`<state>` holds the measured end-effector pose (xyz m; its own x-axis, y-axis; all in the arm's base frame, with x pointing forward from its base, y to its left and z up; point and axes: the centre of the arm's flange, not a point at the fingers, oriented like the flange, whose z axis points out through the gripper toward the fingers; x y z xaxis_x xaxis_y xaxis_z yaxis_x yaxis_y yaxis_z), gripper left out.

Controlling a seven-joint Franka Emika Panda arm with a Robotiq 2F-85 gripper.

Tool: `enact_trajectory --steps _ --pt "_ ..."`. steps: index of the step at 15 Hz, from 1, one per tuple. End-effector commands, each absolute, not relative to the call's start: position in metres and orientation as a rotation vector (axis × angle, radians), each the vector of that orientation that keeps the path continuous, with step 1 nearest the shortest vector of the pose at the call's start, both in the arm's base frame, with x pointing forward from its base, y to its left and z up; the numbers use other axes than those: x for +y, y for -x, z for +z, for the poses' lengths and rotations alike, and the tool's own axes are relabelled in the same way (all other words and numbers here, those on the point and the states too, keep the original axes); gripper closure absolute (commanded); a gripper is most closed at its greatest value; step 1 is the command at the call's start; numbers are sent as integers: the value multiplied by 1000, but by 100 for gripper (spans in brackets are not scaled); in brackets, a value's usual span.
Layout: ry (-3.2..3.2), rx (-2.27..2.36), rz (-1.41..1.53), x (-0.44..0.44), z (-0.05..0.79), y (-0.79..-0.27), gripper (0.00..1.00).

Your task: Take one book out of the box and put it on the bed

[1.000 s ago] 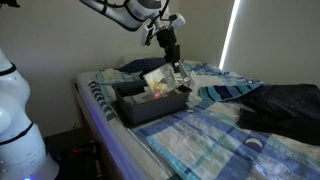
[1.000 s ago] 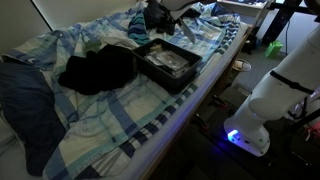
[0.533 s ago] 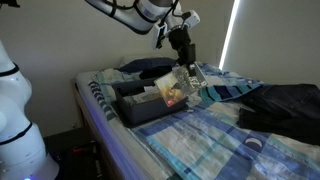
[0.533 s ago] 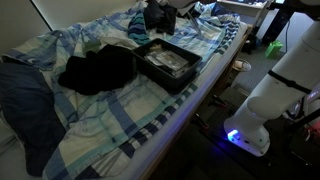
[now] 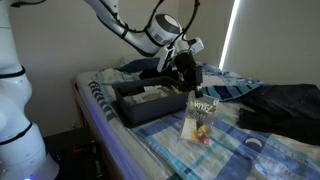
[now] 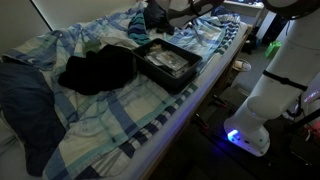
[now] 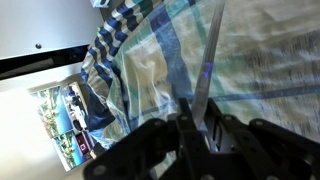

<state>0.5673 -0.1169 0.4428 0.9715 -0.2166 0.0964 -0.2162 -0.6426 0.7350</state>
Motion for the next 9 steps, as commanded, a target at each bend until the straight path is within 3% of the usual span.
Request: enact_trajectory --steps 1,6,8,9 --pt "-2259 -296 -43 -119 407 -565 79" --pt "-2273 -294 -119 -123 379 -560 77" --pt "-2282 -312 -129 -126 379 -560 52" --pt "-2290 -322 -132 -128 381 -560 49"
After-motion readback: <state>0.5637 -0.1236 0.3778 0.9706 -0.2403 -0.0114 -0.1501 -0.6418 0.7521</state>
